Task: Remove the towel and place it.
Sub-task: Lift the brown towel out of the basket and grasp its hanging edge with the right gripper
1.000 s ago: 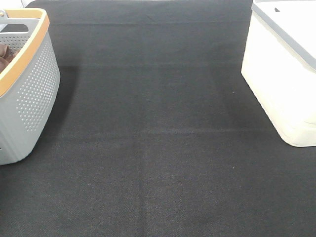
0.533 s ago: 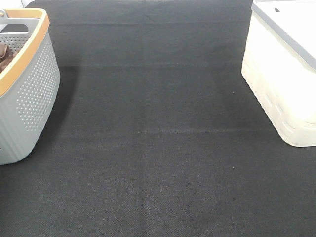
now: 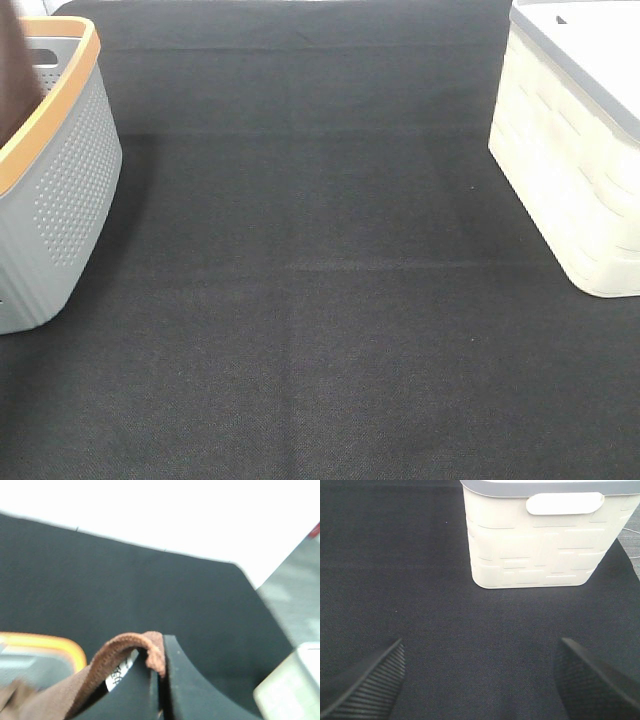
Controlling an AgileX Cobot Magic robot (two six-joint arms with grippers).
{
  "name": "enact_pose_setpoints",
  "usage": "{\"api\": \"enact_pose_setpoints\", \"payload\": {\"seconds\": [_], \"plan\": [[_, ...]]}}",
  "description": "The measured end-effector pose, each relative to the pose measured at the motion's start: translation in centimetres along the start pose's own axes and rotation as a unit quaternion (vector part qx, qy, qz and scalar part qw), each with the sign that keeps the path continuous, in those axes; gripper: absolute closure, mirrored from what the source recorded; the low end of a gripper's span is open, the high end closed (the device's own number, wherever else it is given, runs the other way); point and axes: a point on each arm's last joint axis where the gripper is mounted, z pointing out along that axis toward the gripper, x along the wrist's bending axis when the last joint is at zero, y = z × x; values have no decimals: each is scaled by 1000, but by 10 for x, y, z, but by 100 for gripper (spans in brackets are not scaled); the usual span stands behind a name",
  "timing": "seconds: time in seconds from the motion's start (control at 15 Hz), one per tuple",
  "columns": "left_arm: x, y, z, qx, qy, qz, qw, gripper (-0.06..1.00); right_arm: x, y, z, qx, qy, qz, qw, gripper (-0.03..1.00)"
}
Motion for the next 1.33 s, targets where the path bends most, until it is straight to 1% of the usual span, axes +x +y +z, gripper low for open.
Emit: {"api": "enact_pose_setpoints", "payload": {"seconds": [0.13, 0.27, 0.4, 0.6, 0.73, 0.8, 0.87, 1.0, 1.07, 1.2, 1.33], "plan": [[-25, 3, -7, -27, -32, 7, 999, 94, 0, 0, 0, 0, 1, 1, 1000, 20], [-55, 0, -9, -49, -73, 14, 996, 94, 1, 0, 0, 0, 6, 3, 1000, 20], [-82, -2, -7, -78, -108, 19, 991, 94, 3, 0, 0, 0, 15, 8, 1000, 20], [-122, -11, -8, -104, -162, 26, 981, 94, 9, 1, 0, 0, 49, 27, 998, 20], [-142, -17, -9, -112, -188, 35, 975, 94, 12, 6, 5, 12, 66, 38, 997, 20], [-142, -17, -9, -112, -188, 35, 975, 94, 12, 6, 5, 12, 66, 38, 997, 20], [-157, -31, 3, -95, -206, 43, 973, 94, 15, 12, 13, 29, 84, 40, 995, 20], [-159, -35, 7, -88, -207, 45, 973, 94, 16, 13, 13, 29, 89, 40, 995, 20], [-162, -50, 24, -50, -209, 51, 975, 94, 19, 16, 13, 26, 114, 37, 992, 20], [-160, -67, 45, -1, -205, 56, 977, 94, 26, 25, 16, 14, 159, 50, 986, 20], [-158, -84, 63, 46, -200, 62, 977, 94, 30, 38, 26, -1, 183, 60, 981, 20]]}}
